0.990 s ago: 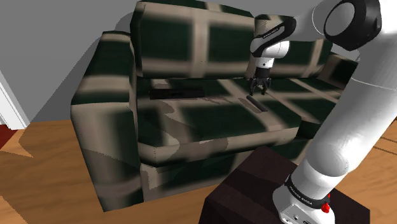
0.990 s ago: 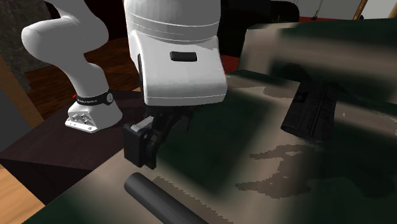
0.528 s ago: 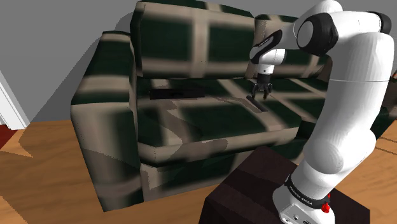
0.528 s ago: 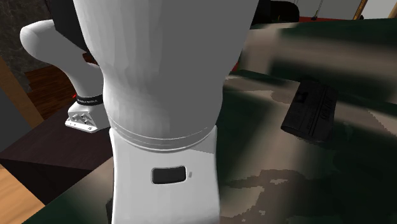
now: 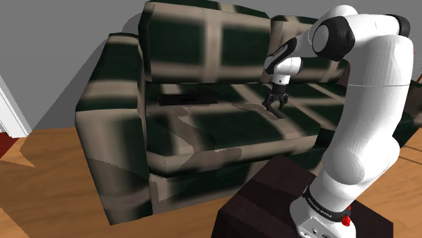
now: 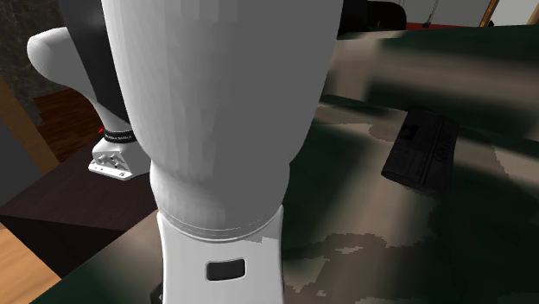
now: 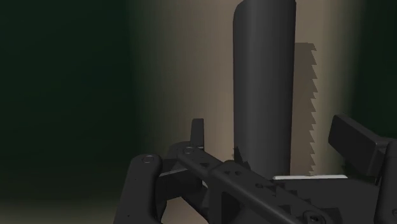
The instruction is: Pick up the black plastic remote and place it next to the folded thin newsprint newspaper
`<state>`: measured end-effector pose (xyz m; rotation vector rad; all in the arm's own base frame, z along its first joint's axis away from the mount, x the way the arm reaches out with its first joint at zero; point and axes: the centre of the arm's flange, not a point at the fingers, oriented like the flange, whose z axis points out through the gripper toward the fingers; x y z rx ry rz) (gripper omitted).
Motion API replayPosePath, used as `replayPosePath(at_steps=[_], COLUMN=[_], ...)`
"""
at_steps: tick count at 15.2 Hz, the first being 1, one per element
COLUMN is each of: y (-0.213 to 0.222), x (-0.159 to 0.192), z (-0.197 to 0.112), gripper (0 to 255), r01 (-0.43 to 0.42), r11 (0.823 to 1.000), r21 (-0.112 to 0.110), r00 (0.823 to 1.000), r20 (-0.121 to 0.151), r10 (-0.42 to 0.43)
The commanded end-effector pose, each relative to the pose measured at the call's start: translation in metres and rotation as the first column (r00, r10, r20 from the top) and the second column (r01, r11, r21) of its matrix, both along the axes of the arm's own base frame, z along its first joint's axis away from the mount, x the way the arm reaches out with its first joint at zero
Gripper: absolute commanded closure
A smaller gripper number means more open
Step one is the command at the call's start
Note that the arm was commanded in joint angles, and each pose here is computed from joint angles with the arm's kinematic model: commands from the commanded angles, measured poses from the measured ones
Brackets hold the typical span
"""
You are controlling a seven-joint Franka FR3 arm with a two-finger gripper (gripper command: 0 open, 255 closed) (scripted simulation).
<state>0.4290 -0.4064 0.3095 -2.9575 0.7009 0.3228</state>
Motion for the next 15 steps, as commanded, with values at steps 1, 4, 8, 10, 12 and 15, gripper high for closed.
replayPosePath(at_steps=[1, 4, 8, 10, 12, 15], y=[0.0001, 0.0001, 0.0004, 0.0025, 0.0012, 0.0001], x=[-0.0002, -0.0002, 0.0000, -0.0038, -0.0062, -0.0002], z=[-0.0013, -0.0014, -0.0020, -0.0017, -0.0008, -0.0014], gripper=[0, 0, 255, 255, 255, 255], r01=[0.000, 0.000, 0.000, 0.000, 0.000, 0.000], r11=[1.000, 1.000, 1.000, 1.000, 1.000, 1.000], r21=[0.000, 0.000, 0.000, 0.000, 0.000, 0.000], r00=[1.000, 1.000, 1.000, 1.000, 1.000, 1.000], r20=[0.000, 0.000, 0.000, 0.000, 0.000, 0.000], r10=[0.000, 0.000, 0.000, 0.000, 0.000, 0.000])
